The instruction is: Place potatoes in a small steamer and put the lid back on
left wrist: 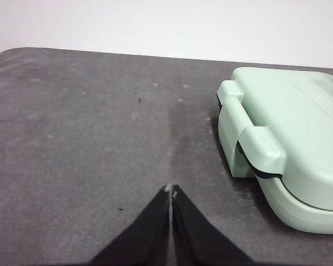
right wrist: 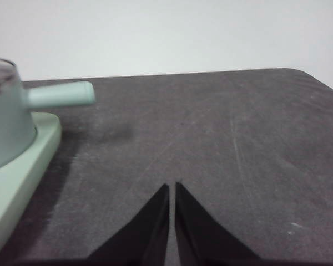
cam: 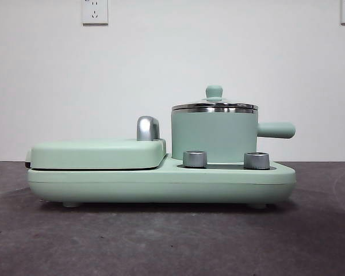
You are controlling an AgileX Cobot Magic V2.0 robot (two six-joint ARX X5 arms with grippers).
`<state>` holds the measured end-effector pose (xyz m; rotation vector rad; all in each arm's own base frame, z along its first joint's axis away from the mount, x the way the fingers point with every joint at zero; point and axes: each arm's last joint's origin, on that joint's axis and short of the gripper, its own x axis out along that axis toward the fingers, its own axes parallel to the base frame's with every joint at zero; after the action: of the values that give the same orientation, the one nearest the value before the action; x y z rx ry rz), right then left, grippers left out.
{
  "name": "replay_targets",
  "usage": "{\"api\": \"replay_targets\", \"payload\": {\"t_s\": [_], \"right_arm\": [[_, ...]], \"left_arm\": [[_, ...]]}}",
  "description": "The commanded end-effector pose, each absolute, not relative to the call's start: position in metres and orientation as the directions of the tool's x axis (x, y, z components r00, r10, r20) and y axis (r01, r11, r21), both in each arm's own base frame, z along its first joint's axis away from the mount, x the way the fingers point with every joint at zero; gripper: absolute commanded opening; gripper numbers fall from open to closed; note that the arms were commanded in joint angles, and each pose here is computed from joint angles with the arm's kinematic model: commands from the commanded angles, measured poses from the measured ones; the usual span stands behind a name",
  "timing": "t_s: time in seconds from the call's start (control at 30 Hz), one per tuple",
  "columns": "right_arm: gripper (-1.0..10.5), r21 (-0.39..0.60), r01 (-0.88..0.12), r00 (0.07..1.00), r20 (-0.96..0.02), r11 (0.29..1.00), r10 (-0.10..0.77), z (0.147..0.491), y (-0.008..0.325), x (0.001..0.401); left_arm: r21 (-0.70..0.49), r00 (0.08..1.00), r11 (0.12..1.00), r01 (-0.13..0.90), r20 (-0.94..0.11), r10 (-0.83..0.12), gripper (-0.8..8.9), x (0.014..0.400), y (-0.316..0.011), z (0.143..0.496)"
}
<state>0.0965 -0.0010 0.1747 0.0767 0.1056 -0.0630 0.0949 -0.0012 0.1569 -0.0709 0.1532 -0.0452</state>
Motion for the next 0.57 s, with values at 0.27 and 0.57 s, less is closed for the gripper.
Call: {"api": "replay_targets", "payload": {"t_s": [0.27, 0.57], "right_arm": [[0.2, 0.061, 0.049, 0.992, -0.117, 0.997, -0.042, 0.157, 0.0, 0.096], [0.2, 0.061, 0.052, 0.987, -0.156, 0.997, -0.042, 0.151, 0.0, 0.096]], "left_arm": [[-0.061, 0.984, 0.998, 0.035, -0.175, -0.045, 0.05, 0.096, -0.001, 0.15], [-0.061, 0.983, 0.997, 0.035, -0.175, -0.045, 0.05, 0.096, -0.001, 0.15]]}}
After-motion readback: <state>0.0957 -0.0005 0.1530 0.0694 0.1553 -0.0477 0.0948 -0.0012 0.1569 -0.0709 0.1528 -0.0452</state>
